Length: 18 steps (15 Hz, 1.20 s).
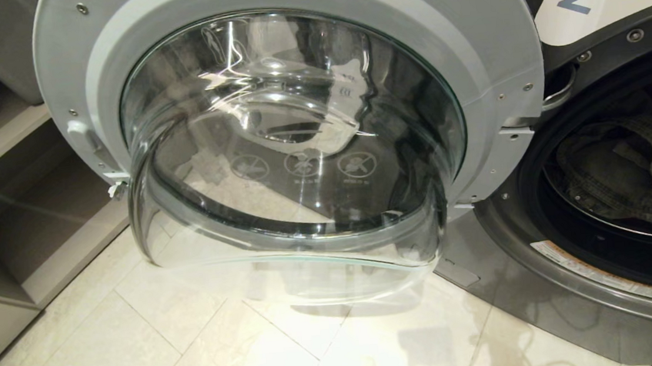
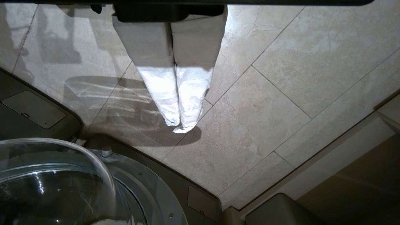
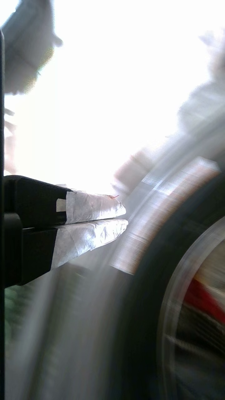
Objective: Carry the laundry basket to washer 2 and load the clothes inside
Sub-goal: Close the washing machine door with the left hand
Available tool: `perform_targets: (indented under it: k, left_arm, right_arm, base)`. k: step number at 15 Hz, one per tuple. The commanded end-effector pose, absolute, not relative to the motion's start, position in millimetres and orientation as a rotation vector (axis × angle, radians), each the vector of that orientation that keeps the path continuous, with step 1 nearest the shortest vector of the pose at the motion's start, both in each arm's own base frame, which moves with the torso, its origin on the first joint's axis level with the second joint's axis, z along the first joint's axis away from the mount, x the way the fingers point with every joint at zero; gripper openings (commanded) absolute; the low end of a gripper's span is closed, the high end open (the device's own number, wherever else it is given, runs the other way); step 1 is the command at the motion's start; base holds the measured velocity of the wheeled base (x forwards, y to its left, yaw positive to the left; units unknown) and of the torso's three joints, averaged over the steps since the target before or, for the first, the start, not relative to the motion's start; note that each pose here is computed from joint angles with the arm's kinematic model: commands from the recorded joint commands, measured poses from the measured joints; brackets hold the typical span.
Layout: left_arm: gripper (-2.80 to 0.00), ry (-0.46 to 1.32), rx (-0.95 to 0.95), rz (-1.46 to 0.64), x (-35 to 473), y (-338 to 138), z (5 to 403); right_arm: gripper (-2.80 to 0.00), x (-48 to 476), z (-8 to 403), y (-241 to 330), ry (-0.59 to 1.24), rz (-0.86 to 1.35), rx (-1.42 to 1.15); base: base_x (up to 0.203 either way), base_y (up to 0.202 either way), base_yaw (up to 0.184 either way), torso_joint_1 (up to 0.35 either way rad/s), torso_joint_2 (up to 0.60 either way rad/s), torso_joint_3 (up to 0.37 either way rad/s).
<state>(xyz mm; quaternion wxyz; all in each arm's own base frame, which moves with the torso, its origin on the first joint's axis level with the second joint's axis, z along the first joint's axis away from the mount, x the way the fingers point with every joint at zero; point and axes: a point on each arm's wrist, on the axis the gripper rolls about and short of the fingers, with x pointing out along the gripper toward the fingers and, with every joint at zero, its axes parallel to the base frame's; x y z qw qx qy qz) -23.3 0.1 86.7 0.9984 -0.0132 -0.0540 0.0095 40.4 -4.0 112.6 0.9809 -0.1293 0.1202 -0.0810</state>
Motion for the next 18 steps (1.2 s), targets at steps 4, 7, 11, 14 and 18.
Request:
perform_targets:
  k: [4, 7, 11, 14, 18]
  left_arm:
    - [-2.8, -0.069, -0.026, 0.02, -20.1, 0.1, 75.7]
    - [-2.8, -0.069, -0.026, 0.021, -20.1, 0.1, 75.7]
    - [-2.8, -0.069, -0.027, 0.021, -20.1, 0.1, 75.7]
    - [-2.8, -0.069, -0.028, 0.021, -20.1, 0.1, 75.7]
    - [-2.8, -0.069, -0.026, 0.02, -20.1, 0.1, 75.7]
  right_arm:
    - [-2.8, -20.1, 87.8, -2.4, 0.138, -0.077, -0.253]
    - [-2.8, -27.1, 85.0, -1.7, -0.004, -0.08, -0.26]
    - [-2.8, -26.4, 84.8, -1.5, -0.007, -0.074, -0.247]
    - [-2.8, -26.8, 84.5, -1.6, 0.003, -0.076, -0.216]
    - [-2.8, -26.9, 85.3, -1.7, -0.007, -0.079, -0.107]
  base:
    - [0.0, 0.0, 0.0, 0.0, 0.0, 0.0]
    - [0.0, 0.0, 0.0, 0.0, 0.0, 0.0]
    - [0.0, 0.0, 0.0, 0.0, 0.0, 0.0]
    - [0.0, 0.0, 0.0, 0.0, 0.0, 0.0]
    - [0.0, 0.0, 0.0, 0.0, 0.0, 0.0]
